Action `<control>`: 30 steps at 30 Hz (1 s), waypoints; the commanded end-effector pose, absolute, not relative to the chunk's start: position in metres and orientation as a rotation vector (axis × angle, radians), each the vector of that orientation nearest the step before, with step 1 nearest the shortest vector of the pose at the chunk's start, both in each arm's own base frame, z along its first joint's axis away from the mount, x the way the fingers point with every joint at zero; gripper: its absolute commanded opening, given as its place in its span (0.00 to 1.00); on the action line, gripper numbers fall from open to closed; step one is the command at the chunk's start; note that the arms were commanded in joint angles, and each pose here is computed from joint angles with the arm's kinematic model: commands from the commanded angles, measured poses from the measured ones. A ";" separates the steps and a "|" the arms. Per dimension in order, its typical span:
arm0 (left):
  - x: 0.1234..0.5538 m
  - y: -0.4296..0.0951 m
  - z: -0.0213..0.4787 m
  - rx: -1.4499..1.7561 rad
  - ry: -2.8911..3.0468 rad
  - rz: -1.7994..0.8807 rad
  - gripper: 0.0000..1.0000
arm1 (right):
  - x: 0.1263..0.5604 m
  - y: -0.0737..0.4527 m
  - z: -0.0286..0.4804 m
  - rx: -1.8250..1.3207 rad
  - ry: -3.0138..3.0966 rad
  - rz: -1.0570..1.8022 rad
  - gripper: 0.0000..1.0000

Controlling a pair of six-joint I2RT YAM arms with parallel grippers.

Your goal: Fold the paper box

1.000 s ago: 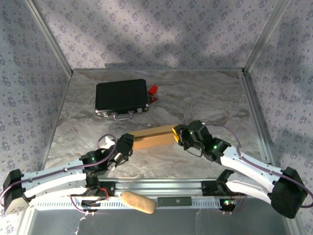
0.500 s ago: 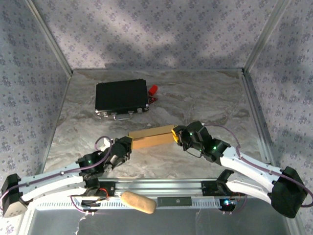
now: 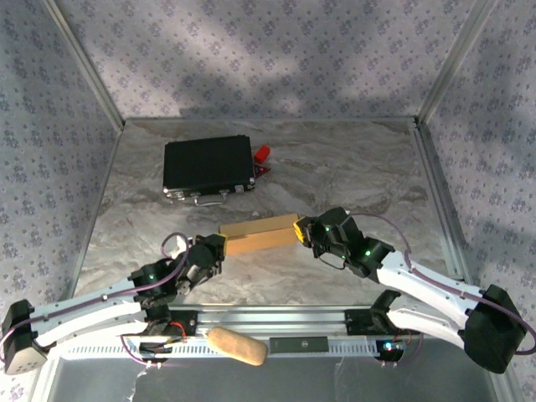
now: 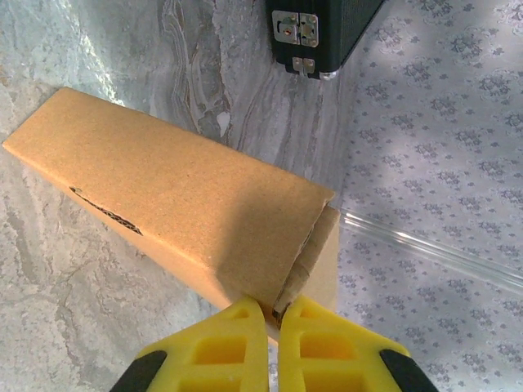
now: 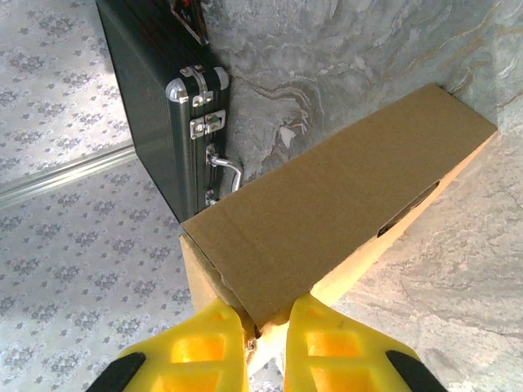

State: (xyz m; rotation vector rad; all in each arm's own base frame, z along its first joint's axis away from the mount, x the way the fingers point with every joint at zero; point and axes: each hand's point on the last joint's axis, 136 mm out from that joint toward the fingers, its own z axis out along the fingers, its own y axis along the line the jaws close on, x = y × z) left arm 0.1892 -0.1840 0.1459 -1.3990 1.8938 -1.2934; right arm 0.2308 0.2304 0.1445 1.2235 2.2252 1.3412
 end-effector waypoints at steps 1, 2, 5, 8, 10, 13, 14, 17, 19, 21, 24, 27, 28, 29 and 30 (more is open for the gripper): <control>0.186 -0.159 0.116 -1.559 1.887 -1.164 0.10 | 0.211 0.193 0.079 1.342 2.368 0.993 0.06; 0.187 -0.157 0.121 -1.536 1.887 -1.169 0.20 | 0.212 0.193 0.080 1.341 2.368 0.991 0.06; 0.191 -0.150 0.147 -1.436 1.863 -1.188 0.50 | 0.212 0.194 0.082 1.332 2.371 0.997 0.06; 0.192 -0.143 0.180 -1.318 1.864 -1.195 0.71 | 0.212 0.195 0.083 1.332 2.370 1.003 0.06; 0.190 -0.142 0.192 -1.268 1.906 -1.172 0.73 | 0.213 0.195 0.085 1.331 2.365 1.007 0.07; 0.190 -0.146 0.202 -1.197 1.949 -1.154 0.70 | 0.214 0.197 0.088 1.319 2.365 1.008 0.07; 0.191 -0.149 0.204 -1.168 1.962 -1.155 0.69 | 0.215 0.197 0.089 1.309 2.365 1.005 0.06; 0.196 -0.164 0.205 -1.075 2.031 -1.151 0.66 | 0.213 0.197 0.091 1.275 2.381 0.979 0.06; 0.195 -0.170 0.199 -1.034 2.099 -1.123 0.65 | 0.207 0.195 0.089 1.245 2.396 0.948 0.06; 0.192 -0.178 0.192 -0.986 2.164 -1.103 0.61 | 0.197 0.190 0.085 1.199 2.430 0.887 0.06; 0.189 -0.186 0.184 -0.913 2.242 -1.061 0.59 | 0.179 0.177 0.070 1.164 2.477 0.798 0.06; 0.186 -0.193 0.182 -0.846 2.281 -1.029 0.59 | 0.161 0.158 0.053 1.163 2.477 0.726 0.08; 0.186 -0.193 0.181 -0.840 2.286 -1.021 0.59 | 0.157 0.154 0.048 1.160 2.474 0.719 0.08; 0.185 -0.194 0.180 -0.834 2.290 -1.016 0.59 | 0.152 0.152 0.043 1.152 2.472 0.722 0.09; 0.186 -0.195 0.181 -0.825 2.287 -1.015 0.59 | 0.148 0.149 0.038 1.161 2.468 0.724 0.10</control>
